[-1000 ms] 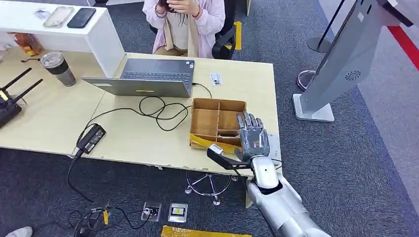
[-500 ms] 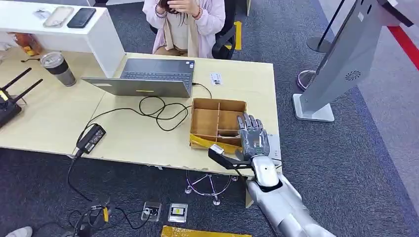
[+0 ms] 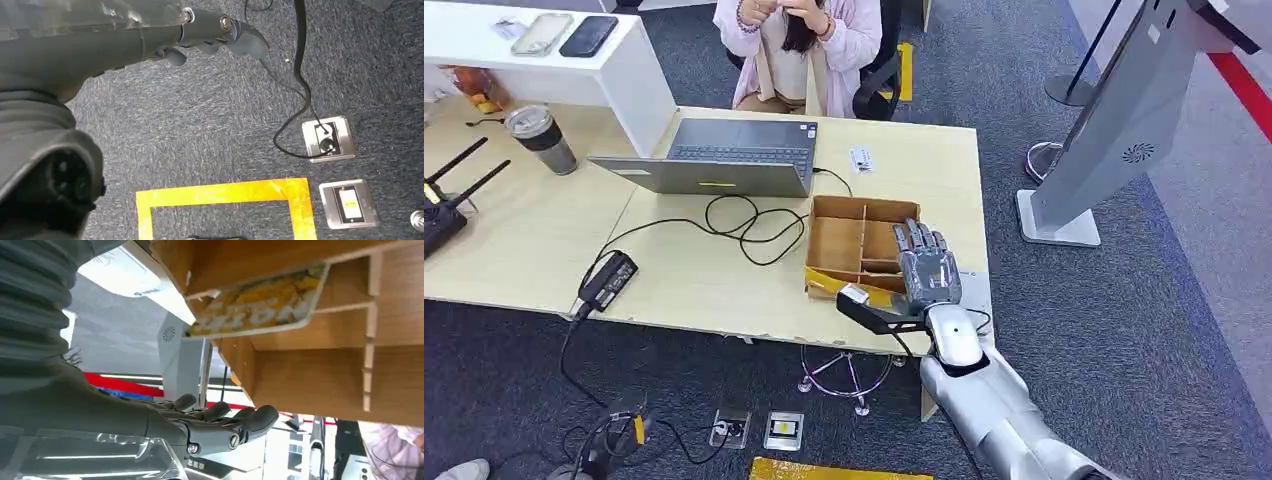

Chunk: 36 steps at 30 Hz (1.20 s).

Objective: Pass the card to the sensor for recognition and then transmit it.

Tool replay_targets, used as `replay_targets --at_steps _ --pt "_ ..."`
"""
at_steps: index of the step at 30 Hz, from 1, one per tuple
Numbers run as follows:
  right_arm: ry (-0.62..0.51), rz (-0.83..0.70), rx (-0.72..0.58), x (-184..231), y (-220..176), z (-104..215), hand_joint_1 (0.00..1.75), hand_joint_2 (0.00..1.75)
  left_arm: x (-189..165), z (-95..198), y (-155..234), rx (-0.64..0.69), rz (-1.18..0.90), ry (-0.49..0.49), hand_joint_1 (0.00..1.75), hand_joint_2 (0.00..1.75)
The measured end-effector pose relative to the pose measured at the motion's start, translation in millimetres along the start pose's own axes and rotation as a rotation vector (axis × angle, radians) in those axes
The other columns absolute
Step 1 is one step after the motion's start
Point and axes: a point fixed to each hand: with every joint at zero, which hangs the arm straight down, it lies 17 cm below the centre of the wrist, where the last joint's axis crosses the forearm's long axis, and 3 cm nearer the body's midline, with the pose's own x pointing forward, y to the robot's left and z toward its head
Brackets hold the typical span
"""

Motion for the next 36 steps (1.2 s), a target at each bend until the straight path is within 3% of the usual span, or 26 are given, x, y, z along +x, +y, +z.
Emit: replay_targets --at_steps 36 --pt "-0.070 -0.010 0.056 35.6 -0.3 -4.4 0.00 1.75 1.1 -1.4 3.0 0.026 0.037 0.001 0.00 0.00"
